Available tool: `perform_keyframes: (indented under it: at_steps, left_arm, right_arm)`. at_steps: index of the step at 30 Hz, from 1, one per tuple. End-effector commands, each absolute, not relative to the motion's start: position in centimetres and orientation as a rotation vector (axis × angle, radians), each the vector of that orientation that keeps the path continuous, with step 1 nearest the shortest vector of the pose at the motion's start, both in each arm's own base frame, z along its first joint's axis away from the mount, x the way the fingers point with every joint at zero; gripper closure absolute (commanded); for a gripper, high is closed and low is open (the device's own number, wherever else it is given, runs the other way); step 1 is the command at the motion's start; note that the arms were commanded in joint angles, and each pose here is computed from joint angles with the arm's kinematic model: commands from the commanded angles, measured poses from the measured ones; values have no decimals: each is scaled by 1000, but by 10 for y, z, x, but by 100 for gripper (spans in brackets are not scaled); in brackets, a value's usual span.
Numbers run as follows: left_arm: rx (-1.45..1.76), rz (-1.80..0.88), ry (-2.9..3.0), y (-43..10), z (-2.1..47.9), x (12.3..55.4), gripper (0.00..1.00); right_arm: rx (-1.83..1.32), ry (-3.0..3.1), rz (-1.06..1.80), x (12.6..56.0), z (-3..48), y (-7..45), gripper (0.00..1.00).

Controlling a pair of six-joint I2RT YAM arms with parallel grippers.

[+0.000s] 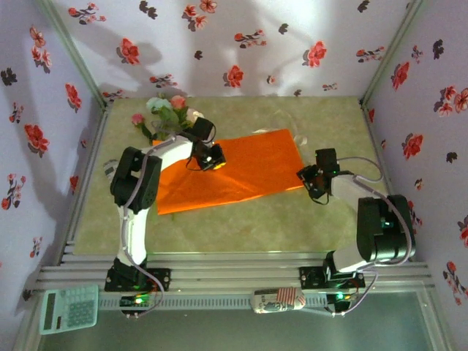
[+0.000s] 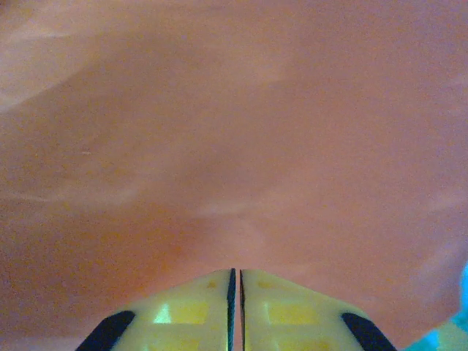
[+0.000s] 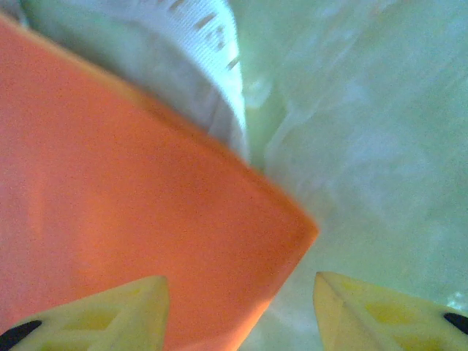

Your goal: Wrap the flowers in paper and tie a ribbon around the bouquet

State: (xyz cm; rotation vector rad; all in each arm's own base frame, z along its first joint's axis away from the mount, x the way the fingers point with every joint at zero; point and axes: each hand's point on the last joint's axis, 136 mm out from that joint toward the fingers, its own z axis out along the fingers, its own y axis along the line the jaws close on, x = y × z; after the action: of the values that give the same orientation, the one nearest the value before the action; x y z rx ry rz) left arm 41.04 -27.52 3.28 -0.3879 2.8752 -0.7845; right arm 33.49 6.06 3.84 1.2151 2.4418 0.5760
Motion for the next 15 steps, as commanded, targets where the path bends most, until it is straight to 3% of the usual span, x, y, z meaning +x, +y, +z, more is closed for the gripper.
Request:
perform_keyframes:
  at_steps: [1, 7, 12, 14, 15]
  left_arm:
    - [-331, -623, 2980, -259, 8, 399, 91]
    - [-305, -572, 3024, -253, -9, 392, 92]
    - [-279, -570, 3026, -254, -8, 387, 92]
    - [-268, -588, 2999, -256, 4, 388, 90]
    - [-267, -594, 2975, -256, 12, 390, 86]
  right_arm:
    - [1133, 2478, 666, 356, 41, 72, 46]
    - [1175, 2486, 632, 361, 24, 68, 52]
    - [1148, 2408, 629, 378, 36, 64, 90]
    - [1098, 2362, 603, 384, 55, 60, 100]
    - [1061, 2341, 580, 386, 71, 58, 100]
